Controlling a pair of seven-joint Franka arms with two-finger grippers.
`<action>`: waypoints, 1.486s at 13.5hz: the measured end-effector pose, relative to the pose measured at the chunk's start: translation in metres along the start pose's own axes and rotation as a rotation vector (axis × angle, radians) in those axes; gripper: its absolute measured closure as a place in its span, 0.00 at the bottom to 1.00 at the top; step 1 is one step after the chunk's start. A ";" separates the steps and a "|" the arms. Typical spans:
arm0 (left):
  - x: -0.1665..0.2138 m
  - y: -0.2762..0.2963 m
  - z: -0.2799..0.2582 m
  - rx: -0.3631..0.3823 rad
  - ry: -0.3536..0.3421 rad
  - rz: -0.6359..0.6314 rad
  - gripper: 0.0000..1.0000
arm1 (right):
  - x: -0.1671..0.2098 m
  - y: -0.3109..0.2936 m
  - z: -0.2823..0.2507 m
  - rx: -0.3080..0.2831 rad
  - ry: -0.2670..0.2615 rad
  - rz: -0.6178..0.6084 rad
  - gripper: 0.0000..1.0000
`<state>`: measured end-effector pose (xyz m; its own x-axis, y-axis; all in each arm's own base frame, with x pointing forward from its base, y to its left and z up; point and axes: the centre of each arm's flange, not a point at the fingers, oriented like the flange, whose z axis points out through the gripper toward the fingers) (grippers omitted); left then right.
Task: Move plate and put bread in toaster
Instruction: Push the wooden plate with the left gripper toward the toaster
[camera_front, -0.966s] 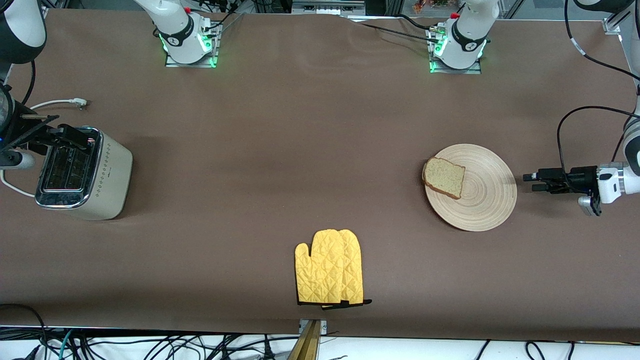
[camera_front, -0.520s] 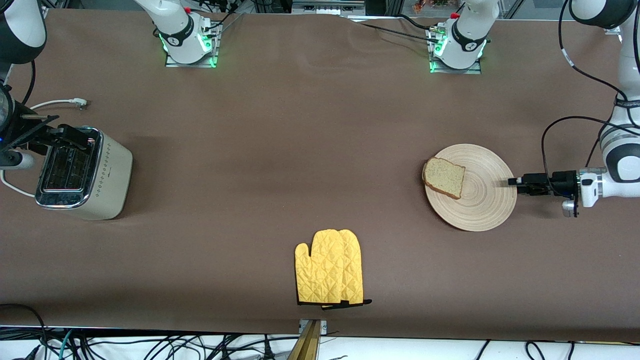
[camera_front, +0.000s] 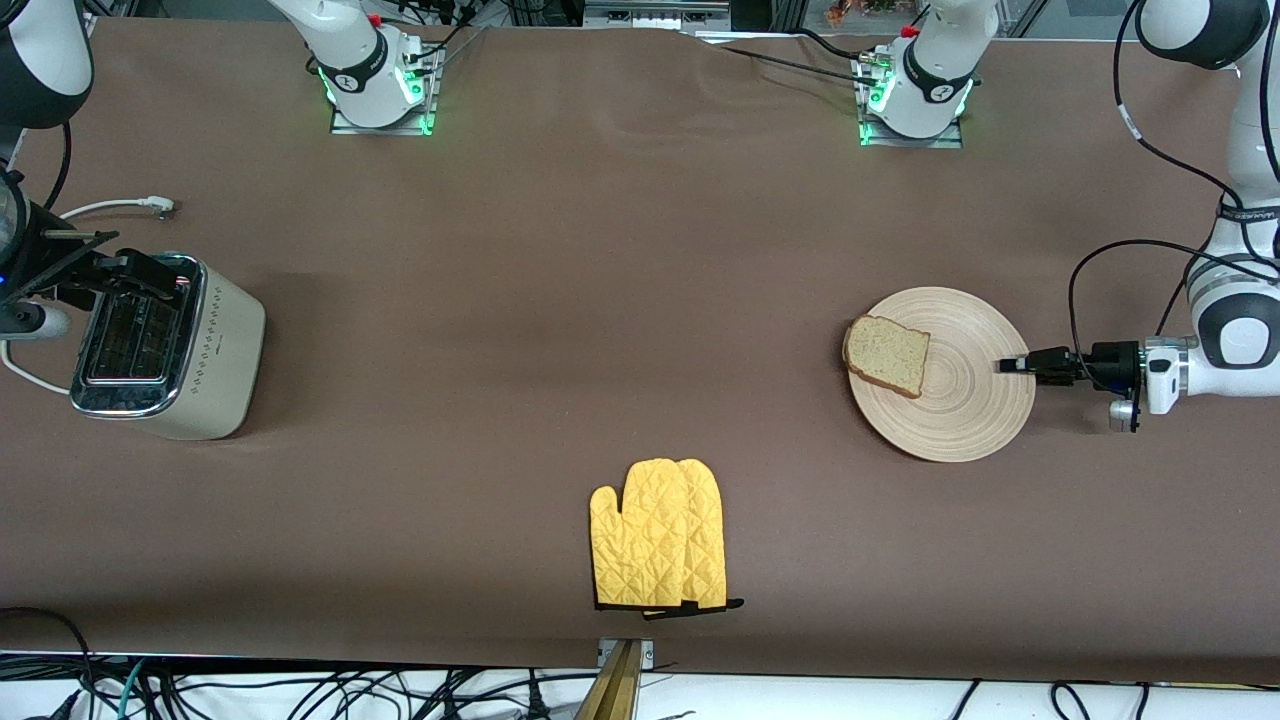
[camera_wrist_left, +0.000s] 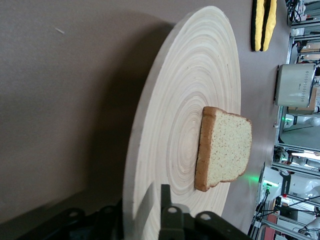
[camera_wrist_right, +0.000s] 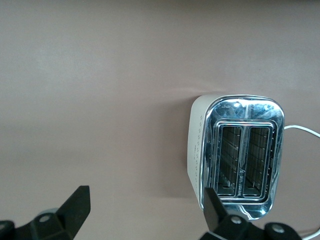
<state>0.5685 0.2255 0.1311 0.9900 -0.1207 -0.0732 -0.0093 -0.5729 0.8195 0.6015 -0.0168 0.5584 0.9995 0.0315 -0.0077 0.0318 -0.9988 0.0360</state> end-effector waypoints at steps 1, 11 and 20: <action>-0.001 0.002 0.000 -0.021 0.001 -0.002 0.90 | 0.000 0.000 0.000 0.000 0.000 0.000 0.00; 0.064 0.101 0.091 -0.211 -0.040 -0.057 0.91 | 0.001 0.000 0.003 0.000 -0.004 0.000 0.00; 0.101 0.243 0.304 -0.210 -0.121 0.002 0.91 | 0.002 0.001 0.005 0.000 -0.007 0.002 0.00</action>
<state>0.6237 -0.1720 0.1498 0.9658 -0.2253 -0.1283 0.0304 -0.3934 0.9189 0.6039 -0.0184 0.5536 0.9995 0.0292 -0.0141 0.0297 -0.9989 0.0360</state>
